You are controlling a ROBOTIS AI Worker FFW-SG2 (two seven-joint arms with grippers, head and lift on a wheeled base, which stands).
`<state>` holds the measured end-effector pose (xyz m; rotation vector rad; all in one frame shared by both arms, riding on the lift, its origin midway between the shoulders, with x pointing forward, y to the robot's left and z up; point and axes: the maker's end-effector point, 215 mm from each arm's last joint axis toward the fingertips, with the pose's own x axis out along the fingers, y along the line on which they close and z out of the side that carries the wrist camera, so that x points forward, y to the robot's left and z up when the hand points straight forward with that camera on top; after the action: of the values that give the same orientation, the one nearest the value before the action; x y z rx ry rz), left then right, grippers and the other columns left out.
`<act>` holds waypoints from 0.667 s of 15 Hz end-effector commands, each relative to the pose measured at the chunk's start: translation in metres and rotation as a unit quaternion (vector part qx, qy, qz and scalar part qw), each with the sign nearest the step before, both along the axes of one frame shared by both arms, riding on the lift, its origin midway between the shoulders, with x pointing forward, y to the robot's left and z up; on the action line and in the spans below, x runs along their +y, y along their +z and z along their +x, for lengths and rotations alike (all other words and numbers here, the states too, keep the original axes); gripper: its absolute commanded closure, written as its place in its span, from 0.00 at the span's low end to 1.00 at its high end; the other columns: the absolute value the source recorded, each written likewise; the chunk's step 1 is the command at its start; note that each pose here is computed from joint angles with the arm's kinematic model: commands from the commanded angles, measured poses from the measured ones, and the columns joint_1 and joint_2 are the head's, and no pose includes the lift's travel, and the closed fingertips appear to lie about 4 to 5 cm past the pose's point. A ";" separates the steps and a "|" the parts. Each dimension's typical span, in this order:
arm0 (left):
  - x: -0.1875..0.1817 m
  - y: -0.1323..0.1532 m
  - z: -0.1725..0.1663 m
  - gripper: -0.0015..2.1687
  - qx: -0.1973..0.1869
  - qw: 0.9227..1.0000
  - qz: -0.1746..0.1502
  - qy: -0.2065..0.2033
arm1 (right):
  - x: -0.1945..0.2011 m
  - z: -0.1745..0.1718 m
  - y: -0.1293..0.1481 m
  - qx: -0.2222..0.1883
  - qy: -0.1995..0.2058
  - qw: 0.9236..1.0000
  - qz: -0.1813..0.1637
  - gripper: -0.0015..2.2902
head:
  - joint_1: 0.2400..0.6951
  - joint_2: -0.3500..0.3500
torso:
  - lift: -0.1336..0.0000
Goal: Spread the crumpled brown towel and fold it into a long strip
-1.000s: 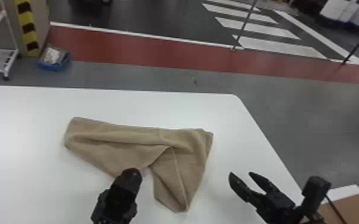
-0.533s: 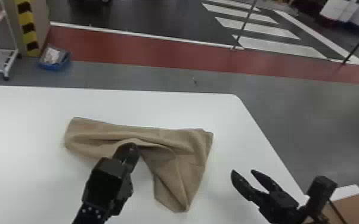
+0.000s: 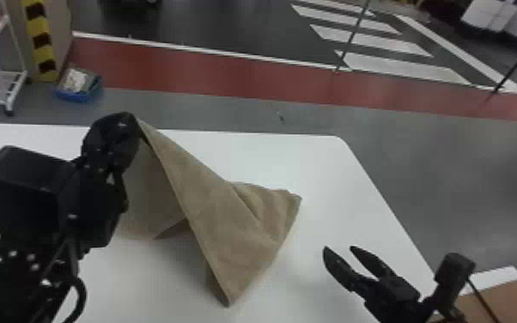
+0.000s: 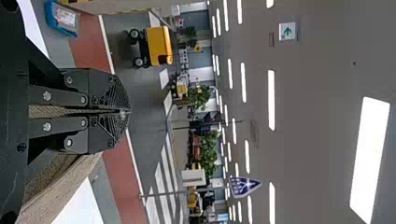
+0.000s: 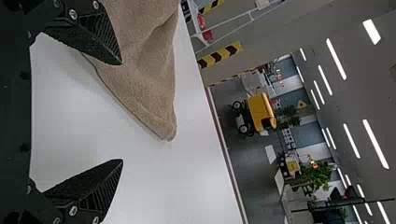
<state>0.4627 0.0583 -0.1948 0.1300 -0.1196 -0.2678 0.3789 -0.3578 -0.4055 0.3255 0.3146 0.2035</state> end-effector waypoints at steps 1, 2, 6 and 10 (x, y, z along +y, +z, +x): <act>0.008 0.001 0.001 0.50 -0.002 1.000 0.005 0.005 | 0.034 0.001 0.000 0.009 0.029 0.999 0.021 0.08 | 1.00 0.00 | 0.08; 0.008 -0.003 0.003 0.50 0.001 1.000 0.007 0.005 | 0.057 0.000 0.002 0.011 0.048 0.998 0.029 0.08 | 1.00 0.00 | 0.08; 0.007 -0.018 0.011 0.50 0.013 1.000 0.015 0.002 | 0.147 -0.012 0.006 0.044 0.140 0.987 0.065 0.08 | 1.00 0.12 | 0.08; 0.004 -0.014 0.017 0.50 0.009 1.000 0.015 -0.003 | 0.247 -0.022 -0.018 0.070 0.218 0.973 -0.011 0.09 | 1.00 0.29 | 0.08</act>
<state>0.4781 0.0630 -0.2114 0.1576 -0.0937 -0.2741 0.3616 -0.1462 -0.4148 0.3215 0.5027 0.5648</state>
